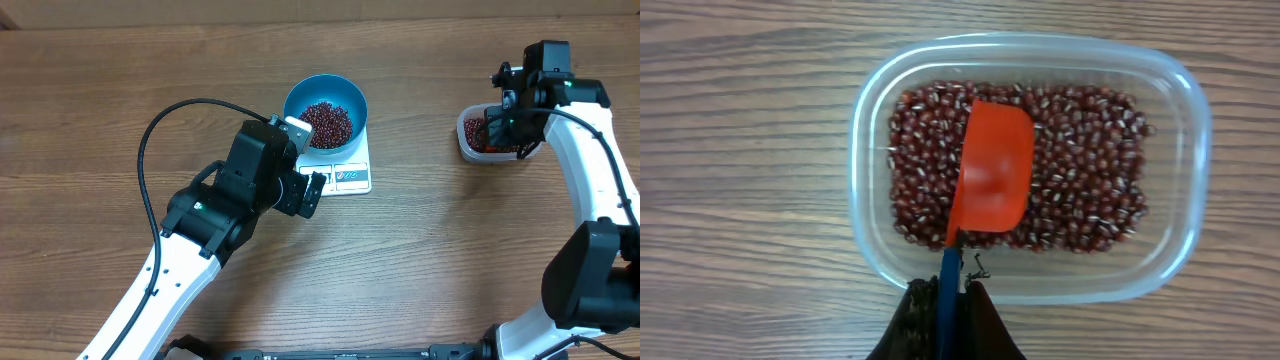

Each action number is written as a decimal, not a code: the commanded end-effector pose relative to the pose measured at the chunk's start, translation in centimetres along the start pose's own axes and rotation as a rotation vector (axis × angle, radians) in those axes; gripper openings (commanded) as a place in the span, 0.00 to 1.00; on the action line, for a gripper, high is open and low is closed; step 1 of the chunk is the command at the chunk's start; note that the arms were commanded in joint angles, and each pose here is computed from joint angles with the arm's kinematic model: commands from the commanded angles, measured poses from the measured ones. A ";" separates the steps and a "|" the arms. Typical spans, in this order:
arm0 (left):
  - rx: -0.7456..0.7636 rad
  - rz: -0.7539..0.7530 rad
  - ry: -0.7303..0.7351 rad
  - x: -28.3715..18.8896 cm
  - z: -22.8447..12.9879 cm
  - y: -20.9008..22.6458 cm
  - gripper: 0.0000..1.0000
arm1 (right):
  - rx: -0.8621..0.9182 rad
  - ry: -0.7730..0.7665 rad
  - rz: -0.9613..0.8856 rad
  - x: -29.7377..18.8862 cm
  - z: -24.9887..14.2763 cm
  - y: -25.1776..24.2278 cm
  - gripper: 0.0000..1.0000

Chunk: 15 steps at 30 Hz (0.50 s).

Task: Scoop item into bowl and weigh 150g on scale
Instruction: 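Drag the red scoop through the beans with the right gripper to fill it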

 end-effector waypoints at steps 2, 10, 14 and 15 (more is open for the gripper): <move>0.002 -0.012 0.012 0.3 -0.3 0.0 1.00 | 0.040 -0.012 0.109 0.1 -0.1 -0.3 0.04; 0.002 -0.012 0.012 0.3 -0.3 0.0 1.00 | 0.116 -0.025 0.170 0.0 -0.4 -2.4 0.04; 0.002 -0.012 0.012 0.3 -0.3 0.0 1.00 | 0.129 -0.009 0.177 0.6 -0.5 -2.7 0.04; 0.002 -0.012 0.012 0.3 -0.3 0.0 1.00 | 0.130 -0.002 0.179 0.9 -0.6 -2.7 0.04</move>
Point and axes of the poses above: each gripper's point midway between its finger pads, its own x axis out along the fingers, its own y axis along the line the jaws close on, z = x × y, the point moved 6 cm from there along -x, back along the fingers, and after that the axes turned 3 degrees about x, right-handed, at the moved point
